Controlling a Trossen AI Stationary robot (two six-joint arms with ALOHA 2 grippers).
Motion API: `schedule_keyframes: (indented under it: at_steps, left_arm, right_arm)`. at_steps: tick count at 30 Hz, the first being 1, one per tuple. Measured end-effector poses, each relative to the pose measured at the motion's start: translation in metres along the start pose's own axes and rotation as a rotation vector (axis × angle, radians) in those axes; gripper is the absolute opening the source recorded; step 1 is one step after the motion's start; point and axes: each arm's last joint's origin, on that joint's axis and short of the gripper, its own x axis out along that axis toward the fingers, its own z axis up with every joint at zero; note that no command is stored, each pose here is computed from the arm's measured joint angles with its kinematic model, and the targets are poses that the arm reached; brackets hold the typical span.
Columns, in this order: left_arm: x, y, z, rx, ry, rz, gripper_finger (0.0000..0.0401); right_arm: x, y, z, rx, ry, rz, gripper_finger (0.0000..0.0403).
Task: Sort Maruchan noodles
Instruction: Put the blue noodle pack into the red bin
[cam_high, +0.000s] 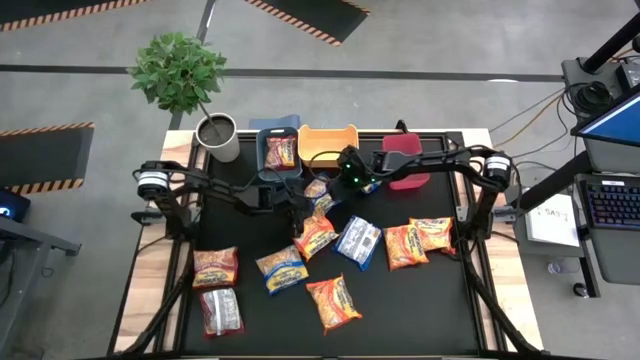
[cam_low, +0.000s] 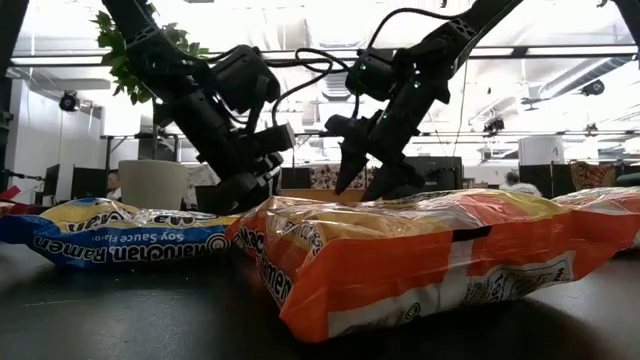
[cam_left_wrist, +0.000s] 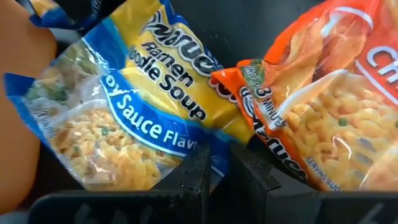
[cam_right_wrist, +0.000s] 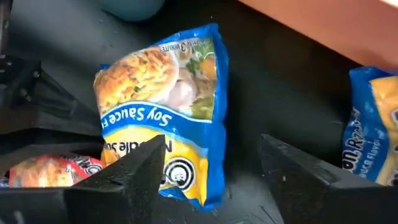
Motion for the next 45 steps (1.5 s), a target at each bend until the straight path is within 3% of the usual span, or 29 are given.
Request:
schedule_keyframes:
  at_steps: [14, 24, 29, 39, 45]
  left_arm:
    - [0.003, -0.001, -0.002, 0.006, 0.017, -0.006, 0.0039]
    - [0.003, -0.002, -0.003, 0.008, 0.017, -0.016, 0.0039]
    - [0.003, -0.002, -0.003, -0.031, 0.013, -0.013, 0.0038]
    - [-0.005, -0.004, -0.001, -0.123, 0.018, -0.023, 0.0038]
    - [-0.021, 0.0, 0.009, -0.171, -0.031, 0.0, 0.0039]
  right_arm:
    - [0.03, -0.004, -0.003, -0.018, -0.019, 0.02, 0.0253]
    - [0.048, 0.01, -0.005, -0.149, -0.001, 0.294, 0.0232]
    - [0.048, 0.014, -0.007, -0.165, 0.014, 0.341, 0.0202]
    - [0.046, 0.016, -0.007, -0.206, 0.022, 0.36, 0.0099]
    - [0.036, 0.019, -0.007, -0.247, 0.028, 0.365, 0.0082]
